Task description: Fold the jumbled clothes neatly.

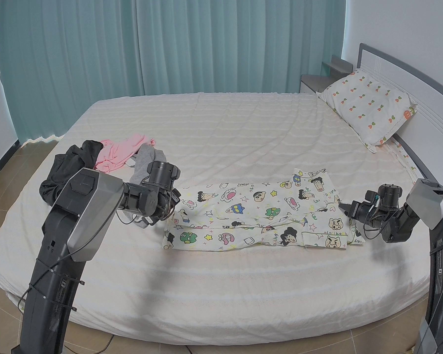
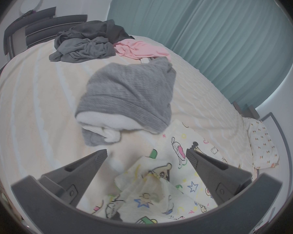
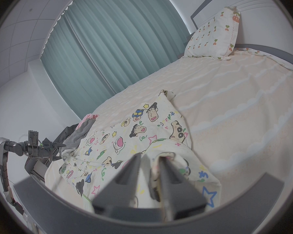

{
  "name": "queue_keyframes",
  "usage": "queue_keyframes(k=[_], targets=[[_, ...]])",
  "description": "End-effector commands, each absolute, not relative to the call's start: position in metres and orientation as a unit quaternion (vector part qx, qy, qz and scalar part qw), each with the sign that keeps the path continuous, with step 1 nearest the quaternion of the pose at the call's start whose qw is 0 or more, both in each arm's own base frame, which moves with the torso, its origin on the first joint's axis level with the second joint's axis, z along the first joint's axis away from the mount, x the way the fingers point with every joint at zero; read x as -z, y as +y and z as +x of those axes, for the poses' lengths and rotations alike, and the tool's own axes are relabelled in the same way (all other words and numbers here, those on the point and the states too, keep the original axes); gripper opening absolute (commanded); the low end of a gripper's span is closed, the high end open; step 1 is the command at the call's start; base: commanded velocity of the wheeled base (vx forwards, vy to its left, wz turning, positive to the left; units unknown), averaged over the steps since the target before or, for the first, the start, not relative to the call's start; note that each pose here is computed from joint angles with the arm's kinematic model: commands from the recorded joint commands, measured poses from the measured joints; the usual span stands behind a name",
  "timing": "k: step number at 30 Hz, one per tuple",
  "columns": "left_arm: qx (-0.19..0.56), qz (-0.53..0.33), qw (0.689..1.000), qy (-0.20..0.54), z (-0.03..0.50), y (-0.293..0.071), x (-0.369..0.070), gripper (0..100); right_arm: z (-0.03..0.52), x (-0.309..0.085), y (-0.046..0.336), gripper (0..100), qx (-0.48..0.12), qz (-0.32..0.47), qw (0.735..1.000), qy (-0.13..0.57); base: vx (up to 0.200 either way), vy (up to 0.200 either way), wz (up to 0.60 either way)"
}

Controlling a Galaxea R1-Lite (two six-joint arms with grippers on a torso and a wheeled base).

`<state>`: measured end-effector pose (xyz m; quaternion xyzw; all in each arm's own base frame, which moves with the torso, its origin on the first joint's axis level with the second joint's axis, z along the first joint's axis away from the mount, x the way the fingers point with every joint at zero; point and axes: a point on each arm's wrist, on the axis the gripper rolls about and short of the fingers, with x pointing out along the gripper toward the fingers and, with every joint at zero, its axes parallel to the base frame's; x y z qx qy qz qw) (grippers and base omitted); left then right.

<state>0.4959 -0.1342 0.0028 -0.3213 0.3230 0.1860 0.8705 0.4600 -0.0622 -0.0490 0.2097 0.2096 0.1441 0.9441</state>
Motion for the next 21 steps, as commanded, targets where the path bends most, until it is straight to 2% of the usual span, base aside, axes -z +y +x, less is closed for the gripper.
queue_keyframes(k=[1,11,15,18,21], targets=[[-0.175,-0.349,0.855,0.34,0.476,-0.106,-0.037,100,0.457,0.044,-0.068,100,-0.138,0.214,0.945,0.207,0.0,0.0,0.0],[-0.068,-0.388,0.805,0.444,0.396,-0.091,-0.052,100,0.426,0.033,-0.093,100,-0.098,0.246,0.939,0.218,0.0,0.0,0.0],[-0.028,-0.401,0.796,0.452,0.366,-0.092,-0.055,100,0.407,0.019,-0.1,100,-0.088,0.248,0.943,0.202,0.0,0.0,0.0],[-0.017,-0.405,0.792,0.456,0.347,-0.094,-0.052,100,0.384,-0.001,-0.091,100,-0.086,0.27,0.939,0.195,0.0,0.0,0.0],[-0.005,-0.427,0.78,0.457,0.334,-0.101,-0.049,100,0.354,-0.017,-0.067,100,-0.1,0.296,0.928,0.203,0.0,0.0,0.0]])
